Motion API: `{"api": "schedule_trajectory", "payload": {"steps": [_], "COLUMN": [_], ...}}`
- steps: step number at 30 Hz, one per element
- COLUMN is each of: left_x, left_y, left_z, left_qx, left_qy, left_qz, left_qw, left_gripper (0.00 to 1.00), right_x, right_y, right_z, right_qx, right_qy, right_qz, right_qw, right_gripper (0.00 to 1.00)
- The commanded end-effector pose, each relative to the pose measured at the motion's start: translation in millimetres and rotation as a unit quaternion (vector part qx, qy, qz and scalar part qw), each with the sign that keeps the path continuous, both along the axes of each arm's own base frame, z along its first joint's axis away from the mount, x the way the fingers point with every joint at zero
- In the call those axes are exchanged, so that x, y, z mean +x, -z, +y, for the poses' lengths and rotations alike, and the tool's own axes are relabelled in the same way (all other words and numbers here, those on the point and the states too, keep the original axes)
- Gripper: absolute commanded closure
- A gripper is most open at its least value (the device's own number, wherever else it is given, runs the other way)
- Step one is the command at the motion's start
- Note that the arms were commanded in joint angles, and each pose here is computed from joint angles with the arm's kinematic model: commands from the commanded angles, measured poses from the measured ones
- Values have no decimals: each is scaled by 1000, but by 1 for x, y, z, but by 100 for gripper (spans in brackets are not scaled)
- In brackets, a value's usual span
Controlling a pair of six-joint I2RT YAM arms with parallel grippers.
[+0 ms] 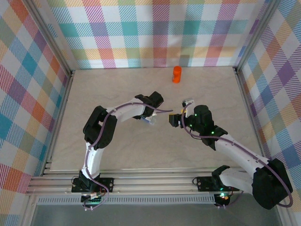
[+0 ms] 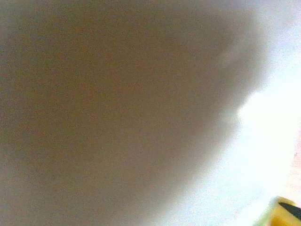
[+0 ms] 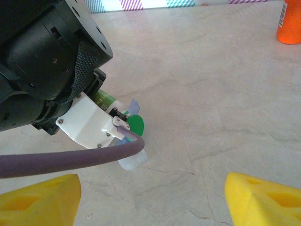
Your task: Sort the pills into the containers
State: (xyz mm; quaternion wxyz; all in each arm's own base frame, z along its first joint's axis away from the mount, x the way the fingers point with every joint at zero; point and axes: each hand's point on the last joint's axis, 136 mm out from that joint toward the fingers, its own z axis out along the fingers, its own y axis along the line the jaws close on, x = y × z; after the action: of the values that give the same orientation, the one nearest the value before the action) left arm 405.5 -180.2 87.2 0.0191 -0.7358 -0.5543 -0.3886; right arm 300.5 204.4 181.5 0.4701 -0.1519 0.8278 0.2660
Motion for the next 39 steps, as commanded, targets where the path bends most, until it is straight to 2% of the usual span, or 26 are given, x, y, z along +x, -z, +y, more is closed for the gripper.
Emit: {"api": "schedule_trajectory", "payload": {"steps": [1, 5, 9, 14, 17, 22, 27, 39], "left_x": [6, 3, 3, 7, 9, 8, 4, -1], "left_y": [-24, -20, -12, -7, 5, 11, 0, -11], "left_z": [4, 12, 32, 33, 40, 45, 43, 46], "left_qx": [-11, 0, 45, 60, 108, 148, 114, 101], "left_qy": [-3, -5, 4, 13, 35, 55, 35, 33], "left_qz": [-19, -11, -7, -14, -9, -6, -7, -16], "left_qw": [1000, 1000, 999, 998, 994, 987, 993, 994], "left_gripper": [100, 100, 100, 100, 100, 100, 100, 100], "right_x": [2, 2, 3, 3, 3, 3, 2, 3], "right_y": [-3, -2, -1, -1, -1, -2, -2, 0], "right_z": [2, 3, 3, 3, 3, 3, 3, 5], "right_qx": [14, 14, 14, 14, 14, 14, 17, 17], "right_qy": [-1, -2, -2, -2, -2, -1, -2, -4], "right_qz": [-6, -4, -3, -3, -2, -3, -3, 1], "right_qw": [1000, 1000, 1000, 1000, 1000, 1000, 1000, 1000], "right_gripper": [21, 21, 21, 21, 21, 21, 21, 21]}}
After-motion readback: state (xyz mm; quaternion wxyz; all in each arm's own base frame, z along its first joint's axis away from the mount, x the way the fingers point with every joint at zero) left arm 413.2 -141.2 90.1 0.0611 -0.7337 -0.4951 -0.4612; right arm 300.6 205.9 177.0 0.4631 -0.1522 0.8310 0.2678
